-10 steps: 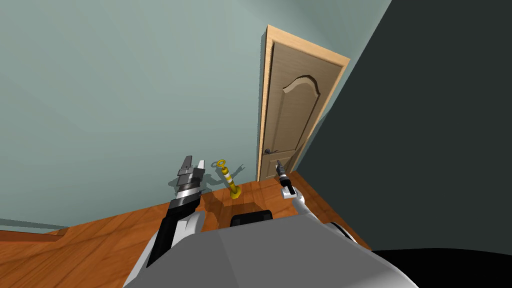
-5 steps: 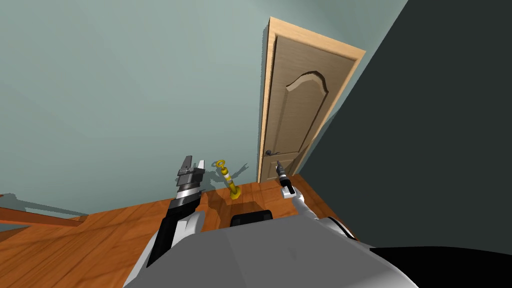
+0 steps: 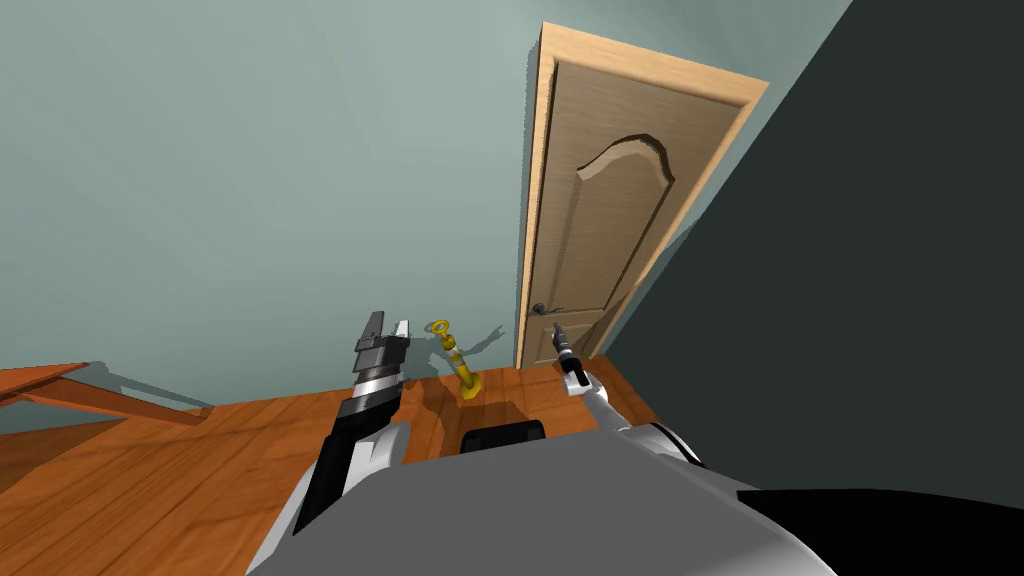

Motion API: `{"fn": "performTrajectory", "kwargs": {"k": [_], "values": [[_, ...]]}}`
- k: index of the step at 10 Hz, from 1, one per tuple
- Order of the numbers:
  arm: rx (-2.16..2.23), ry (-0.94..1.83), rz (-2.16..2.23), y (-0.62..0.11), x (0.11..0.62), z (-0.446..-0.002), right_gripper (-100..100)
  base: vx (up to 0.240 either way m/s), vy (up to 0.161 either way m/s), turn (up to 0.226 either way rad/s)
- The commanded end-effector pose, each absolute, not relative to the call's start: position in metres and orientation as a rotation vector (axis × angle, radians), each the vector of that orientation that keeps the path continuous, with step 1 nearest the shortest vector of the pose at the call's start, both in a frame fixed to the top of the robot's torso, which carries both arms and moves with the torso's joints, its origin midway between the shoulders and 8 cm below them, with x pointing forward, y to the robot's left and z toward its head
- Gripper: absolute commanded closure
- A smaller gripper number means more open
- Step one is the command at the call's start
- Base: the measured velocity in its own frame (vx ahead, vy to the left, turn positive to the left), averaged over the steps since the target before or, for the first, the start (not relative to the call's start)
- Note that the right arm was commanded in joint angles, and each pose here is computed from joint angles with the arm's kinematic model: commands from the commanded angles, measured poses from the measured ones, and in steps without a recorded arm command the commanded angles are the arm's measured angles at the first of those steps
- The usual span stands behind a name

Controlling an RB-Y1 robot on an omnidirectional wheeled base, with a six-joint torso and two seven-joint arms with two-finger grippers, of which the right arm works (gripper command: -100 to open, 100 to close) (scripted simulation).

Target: Pull the door open

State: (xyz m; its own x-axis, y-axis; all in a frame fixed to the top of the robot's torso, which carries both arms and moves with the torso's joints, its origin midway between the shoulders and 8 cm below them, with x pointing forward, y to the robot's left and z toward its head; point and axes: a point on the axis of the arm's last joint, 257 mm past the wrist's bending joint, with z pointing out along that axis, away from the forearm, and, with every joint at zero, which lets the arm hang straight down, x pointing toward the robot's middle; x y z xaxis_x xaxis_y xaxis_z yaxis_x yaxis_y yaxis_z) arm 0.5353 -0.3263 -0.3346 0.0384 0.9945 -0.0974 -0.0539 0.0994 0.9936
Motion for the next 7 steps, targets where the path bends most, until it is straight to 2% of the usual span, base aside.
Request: {"fn": "performTrajectory", "kwargs": {"k": [1,7], "values": [[1.124,1.198,1.128,-0.328,0.536,-0.341,-100,0.033,-0.089,0.122],[1.154,1.226,1.104,-0.333,0.538,-0.354,-100,0.029,-0.071,0.079]]}}
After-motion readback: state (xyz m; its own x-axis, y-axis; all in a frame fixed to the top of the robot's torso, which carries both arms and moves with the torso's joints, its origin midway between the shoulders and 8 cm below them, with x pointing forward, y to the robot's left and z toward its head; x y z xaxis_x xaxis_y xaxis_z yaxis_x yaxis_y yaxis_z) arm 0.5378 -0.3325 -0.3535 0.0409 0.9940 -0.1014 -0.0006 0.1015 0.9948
